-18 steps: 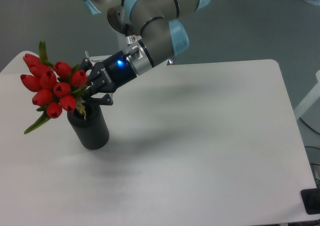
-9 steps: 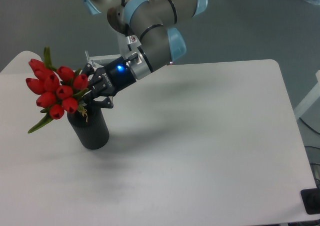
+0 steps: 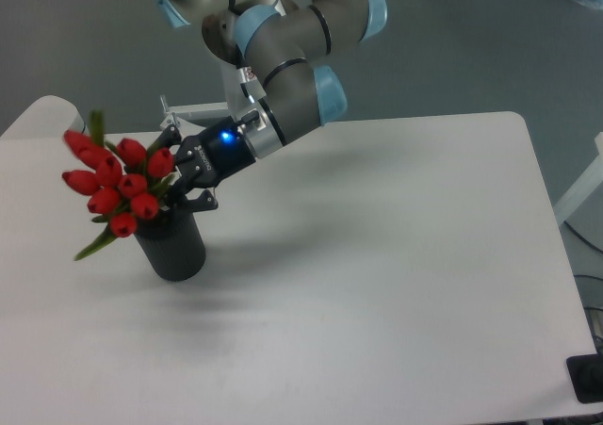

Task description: Insert the flowers into the vase

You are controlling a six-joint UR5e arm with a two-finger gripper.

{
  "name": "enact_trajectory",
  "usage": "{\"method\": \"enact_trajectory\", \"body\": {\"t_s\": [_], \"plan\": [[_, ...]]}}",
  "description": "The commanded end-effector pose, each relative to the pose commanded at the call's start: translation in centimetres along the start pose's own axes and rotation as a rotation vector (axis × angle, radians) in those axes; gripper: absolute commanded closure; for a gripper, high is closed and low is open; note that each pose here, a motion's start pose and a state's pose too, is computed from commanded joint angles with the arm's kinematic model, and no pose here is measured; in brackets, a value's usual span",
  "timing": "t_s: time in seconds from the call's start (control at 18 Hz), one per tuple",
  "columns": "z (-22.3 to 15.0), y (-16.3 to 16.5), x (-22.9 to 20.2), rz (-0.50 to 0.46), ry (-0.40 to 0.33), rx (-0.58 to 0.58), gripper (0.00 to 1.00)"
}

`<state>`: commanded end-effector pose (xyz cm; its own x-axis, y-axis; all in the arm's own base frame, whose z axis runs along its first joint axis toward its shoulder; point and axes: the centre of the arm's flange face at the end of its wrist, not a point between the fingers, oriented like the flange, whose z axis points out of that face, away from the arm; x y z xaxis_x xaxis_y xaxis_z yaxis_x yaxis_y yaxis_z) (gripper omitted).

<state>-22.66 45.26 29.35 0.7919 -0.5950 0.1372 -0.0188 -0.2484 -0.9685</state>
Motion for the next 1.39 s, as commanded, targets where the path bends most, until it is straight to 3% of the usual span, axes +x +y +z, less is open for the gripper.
{"method": "enact_trajectory", "body": {"t_s": [0.44,0.56,1.17,1.39], "plan": [[-1.1,0.3,-0.6,-0.010,-0.023,0.002,0.15],[-1.3,0.4,-0.7,-0.014,-0.027,0.000,0.00],[-9.9,1.1,-4.5,-0.045,-0.199,0.010,0.00],[-14.6,2.2,-7.9,-0.048,-0.266,-0.157,0.00]]}}
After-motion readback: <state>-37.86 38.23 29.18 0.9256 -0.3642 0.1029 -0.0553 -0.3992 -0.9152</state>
